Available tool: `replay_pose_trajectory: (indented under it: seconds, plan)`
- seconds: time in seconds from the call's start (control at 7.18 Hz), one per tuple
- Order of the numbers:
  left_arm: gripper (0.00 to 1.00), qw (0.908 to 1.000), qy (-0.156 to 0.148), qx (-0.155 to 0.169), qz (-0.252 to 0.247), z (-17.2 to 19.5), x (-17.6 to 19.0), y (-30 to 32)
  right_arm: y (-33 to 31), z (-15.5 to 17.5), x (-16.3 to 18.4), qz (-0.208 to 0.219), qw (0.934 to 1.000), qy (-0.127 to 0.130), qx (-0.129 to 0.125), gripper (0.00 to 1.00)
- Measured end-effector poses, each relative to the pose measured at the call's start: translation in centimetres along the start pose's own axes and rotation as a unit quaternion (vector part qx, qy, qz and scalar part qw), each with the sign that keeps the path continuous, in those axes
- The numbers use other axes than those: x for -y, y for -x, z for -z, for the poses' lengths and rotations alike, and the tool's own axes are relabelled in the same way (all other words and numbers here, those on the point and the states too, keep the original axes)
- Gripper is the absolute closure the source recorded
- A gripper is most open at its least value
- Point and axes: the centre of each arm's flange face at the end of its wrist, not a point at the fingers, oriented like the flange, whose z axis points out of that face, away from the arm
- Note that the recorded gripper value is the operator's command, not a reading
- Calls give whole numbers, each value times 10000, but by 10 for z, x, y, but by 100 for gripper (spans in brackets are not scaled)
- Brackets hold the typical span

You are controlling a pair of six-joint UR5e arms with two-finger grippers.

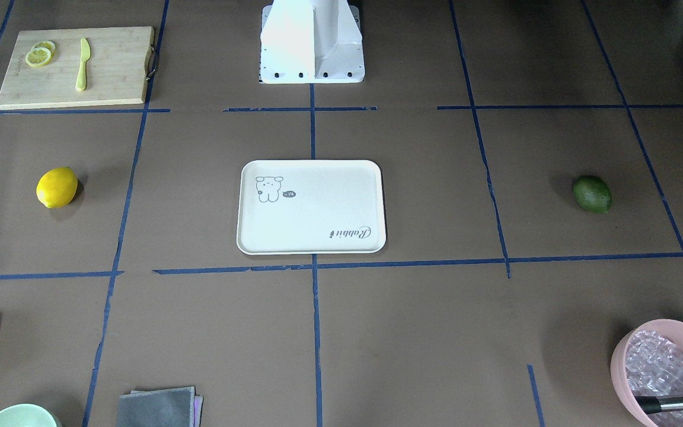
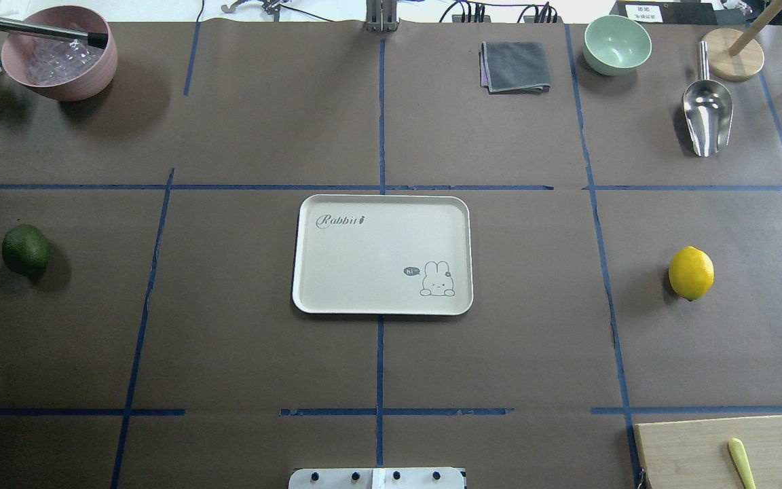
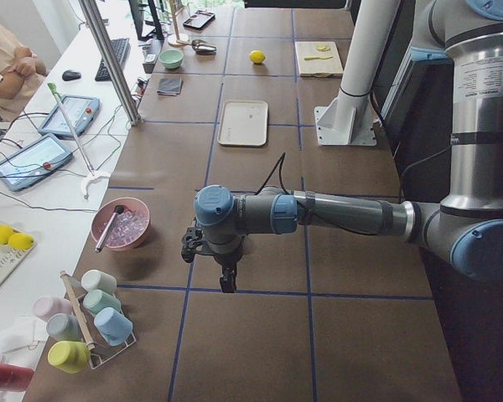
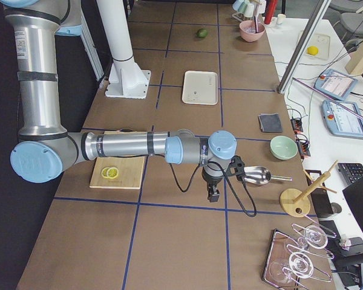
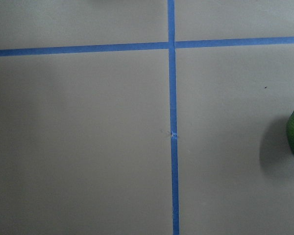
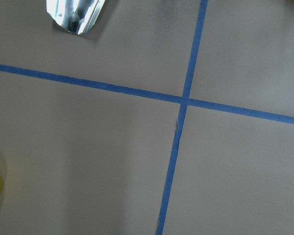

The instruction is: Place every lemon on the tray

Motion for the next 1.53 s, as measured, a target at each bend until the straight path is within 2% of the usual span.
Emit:
replay_pose_trajectory:
  seconds: [0.97, 1.25, 1.53]
  plan:
    - [0, 10000, -8, 13, 11, 5, -4, -5, -1, -3, -1, -11, 10000, 19, 54, 0]
    - [0, 10000, -17, 14, 8, 6, -5, -7, 12, -2, -4, -22, 9992, -45, 401, 0]
    - [0, 10000, -3, 13, 10, 4, -6, -6, 71, -2, -12, -504, 9970, -40, 578, 1]
